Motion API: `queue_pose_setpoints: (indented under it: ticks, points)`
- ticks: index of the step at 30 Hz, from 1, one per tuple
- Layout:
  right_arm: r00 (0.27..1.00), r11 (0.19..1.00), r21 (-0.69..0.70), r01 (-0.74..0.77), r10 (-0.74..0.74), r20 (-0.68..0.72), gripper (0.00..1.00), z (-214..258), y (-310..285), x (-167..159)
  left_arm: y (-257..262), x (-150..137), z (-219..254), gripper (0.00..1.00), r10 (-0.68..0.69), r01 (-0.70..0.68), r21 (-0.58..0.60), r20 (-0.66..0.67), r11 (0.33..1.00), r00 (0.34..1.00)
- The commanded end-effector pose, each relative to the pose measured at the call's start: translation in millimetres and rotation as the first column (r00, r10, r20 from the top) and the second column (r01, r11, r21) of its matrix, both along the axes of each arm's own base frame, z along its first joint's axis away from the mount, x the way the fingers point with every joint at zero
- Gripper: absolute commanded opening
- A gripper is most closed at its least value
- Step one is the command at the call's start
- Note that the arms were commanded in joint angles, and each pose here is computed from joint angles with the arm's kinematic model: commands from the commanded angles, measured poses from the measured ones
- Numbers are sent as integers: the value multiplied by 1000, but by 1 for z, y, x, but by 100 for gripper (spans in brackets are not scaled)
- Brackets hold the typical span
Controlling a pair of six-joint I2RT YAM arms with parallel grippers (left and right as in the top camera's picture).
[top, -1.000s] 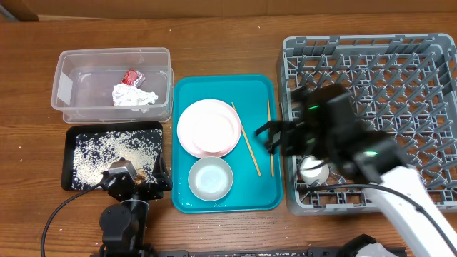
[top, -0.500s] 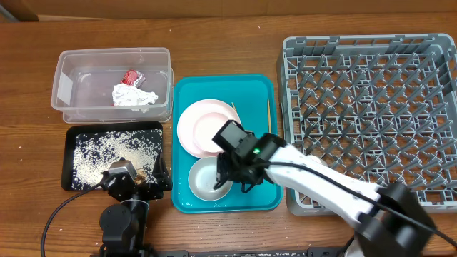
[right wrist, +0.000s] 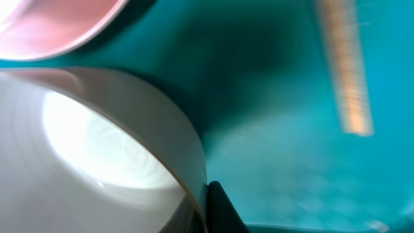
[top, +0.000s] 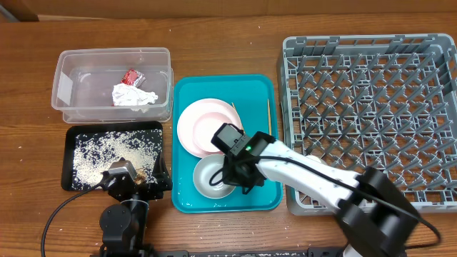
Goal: Sort waste into correct bins and load items into the dishwasher
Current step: 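Reach the right gripper to the white bowl on the tray, grasp, then carry the white bowl into the grey rack and lower it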
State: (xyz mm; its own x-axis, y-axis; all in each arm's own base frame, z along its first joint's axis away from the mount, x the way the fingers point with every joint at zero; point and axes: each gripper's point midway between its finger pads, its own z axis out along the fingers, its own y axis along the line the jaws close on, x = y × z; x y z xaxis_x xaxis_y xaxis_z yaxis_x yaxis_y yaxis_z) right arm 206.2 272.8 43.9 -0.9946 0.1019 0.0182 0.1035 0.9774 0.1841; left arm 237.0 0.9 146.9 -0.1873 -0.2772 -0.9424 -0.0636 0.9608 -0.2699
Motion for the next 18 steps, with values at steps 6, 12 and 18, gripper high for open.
queue_pose_setpoints:
  ticks: [6,12,18]
  points:
    - [818,988,-40,151,-102,566,4,147,-77,55,3,0,0,100,18,-18,-8,9,1000,1000]
    - [505,832,-150,534,-171,846,4,228,-204,74,3,0,0,100,18,-18,-8,9,1000,1000]
    - [437,581,-238,778,-229,870,4,230,-299,79,3,0,0,100,18,-18,-8,9,1000,1000]
